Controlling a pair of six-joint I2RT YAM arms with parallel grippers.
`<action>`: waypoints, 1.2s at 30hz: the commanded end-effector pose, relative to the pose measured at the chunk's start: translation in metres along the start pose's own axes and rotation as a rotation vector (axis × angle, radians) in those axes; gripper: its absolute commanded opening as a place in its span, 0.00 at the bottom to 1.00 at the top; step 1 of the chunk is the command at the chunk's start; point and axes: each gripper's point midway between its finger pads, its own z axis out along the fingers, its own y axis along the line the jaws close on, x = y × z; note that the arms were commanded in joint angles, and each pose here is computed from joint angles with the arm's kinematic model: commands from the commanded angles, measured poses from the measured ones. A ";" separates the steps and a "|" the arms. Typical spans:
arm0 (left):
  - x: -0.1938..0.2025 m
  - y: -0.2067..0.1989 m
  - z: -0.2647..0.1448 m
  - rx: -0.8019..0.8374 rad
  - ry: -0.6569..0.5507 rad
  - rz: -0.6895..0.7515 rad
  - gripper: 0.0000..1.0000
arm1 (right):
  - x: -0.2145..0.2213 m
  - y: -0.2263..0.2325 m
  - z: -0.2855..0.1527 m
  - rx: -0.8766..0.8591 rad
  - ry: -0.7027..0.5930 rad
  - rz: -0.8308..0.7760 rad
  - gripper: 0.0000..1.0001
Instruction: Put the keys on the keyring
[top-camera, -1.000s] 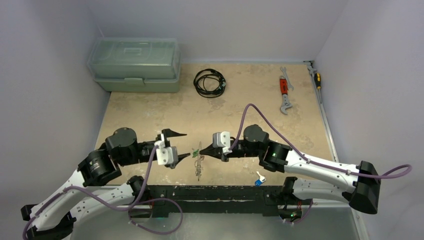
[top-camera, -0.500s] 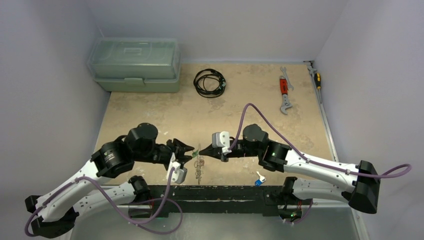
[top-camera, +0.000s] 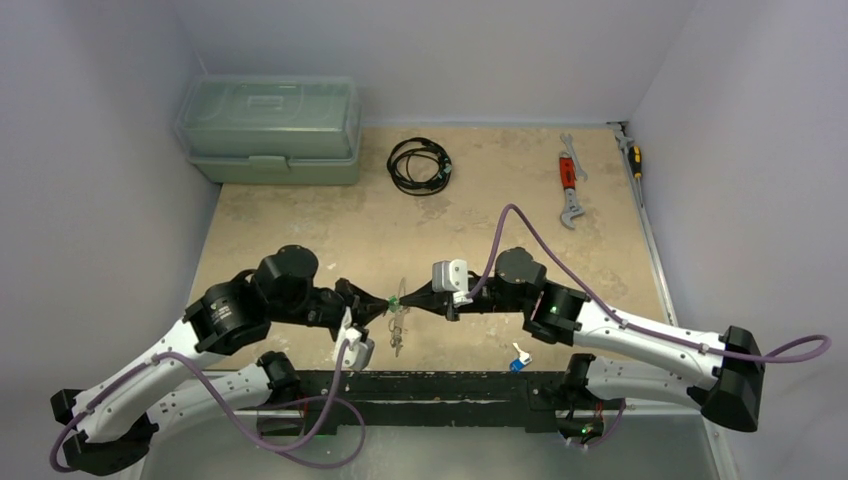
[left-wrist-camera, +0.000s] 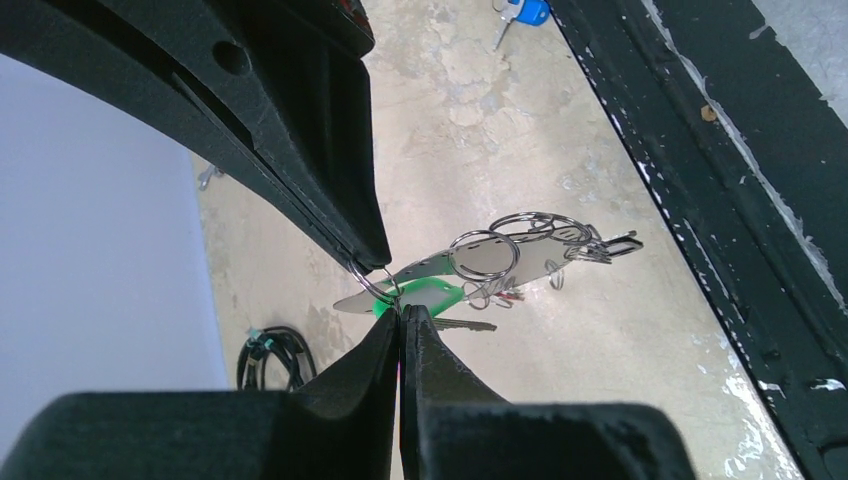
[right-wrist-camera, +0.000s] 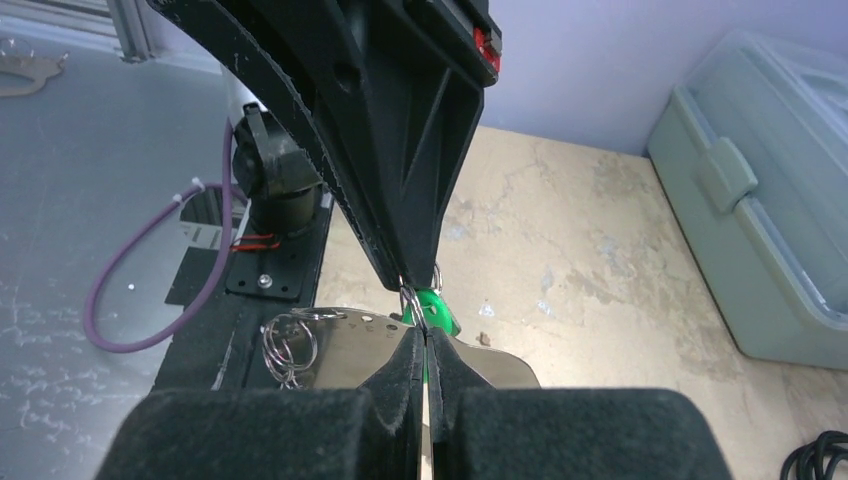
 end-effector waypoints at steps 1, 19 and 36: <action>-0.009 0.005 -0.003 -0.028 -0.039 0.029 0.00 | -0.037 -0.015 -0.006 0.061 -0.125 -0.027 0.00; -0.012 0.015 0.000 -0.181 -0.112 -0.097 0.24 | -0.041 -0.015 -0.011 0.053 -0.157 -0.016 0.00; -0.031 0.041 -0.006 -0.352 -0.265 -0.493 0.28 | -0.048 -0.019 -0.016 0.083 -0.184 -0.023 0.00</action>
